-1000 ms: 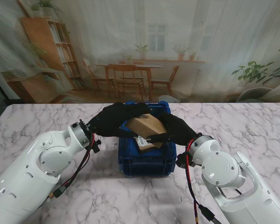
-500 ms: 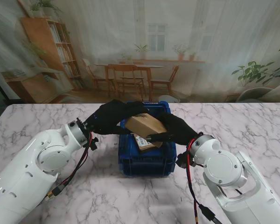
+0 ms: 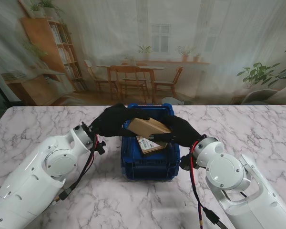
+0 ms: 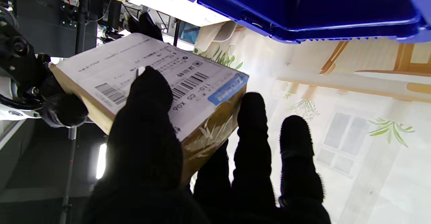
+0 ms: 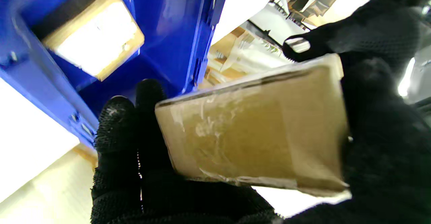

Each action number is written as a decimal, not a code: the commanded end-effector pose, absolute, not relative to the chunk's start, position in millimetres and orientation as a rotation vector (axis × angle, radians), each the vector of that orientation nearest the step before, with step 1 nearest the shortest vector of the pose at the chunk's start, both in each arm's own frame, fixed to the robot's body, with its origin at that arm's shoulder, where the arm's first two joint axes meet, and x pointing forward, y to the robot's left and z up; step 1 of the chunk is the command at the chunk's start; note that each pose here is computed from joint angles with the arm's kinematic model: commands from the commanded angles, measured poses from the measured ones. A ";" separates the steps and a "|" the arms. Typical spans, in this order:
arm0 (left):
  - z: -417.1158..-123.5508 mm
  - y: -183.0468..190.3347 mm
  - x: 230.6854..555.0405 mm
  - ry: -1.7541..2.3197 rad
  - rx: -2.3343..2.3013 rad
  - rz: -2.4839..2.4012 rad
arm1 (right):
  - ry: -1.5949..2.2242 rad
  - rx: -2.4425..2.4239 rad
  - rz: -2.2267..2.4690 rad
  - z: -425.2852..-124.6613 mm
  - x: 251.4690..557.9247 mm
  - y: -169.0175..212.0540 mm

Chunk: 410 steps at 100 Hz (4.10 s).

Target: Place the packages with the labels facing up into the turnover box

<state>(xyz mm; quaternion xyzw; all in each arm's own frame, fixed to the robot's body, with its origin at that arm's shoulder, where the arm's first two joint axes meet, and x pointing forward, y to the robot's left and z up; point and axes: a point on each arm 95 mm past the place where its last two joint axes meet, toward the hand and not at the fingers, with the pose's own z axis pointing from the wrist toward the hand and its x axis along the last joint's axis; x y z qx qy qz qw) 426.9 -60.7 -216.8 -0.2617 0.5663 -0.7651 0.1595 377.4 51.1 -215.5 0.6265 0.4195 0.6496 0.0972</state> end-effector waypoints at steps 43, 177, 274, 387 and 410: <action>-213.6 -68.5 439.2 1.654 -0.946 -2.172 | 1.125 1.793 1.963 -227.7 374.8 43.9; -210.8 -73.9 445.1 1.718 -0.942 -2.169 | 1.088 1.418 2.089 -246.9 381.3 35.8; -194.6 -60.3 423.2 1.644 -0.550 -2.015 | 0.807 1.886 1.985 -229.7 391.8 37.7; -217.8 -93.6 457.9 1.716 -0.467 -1.726 | 0.707 2.105 1.988 -225.8 394.6 55.8; -222.6 -95.8 460.7 1.712 -0.477 -1.737 | 0.703 2.135 1.998 -226.1 393.3 58.9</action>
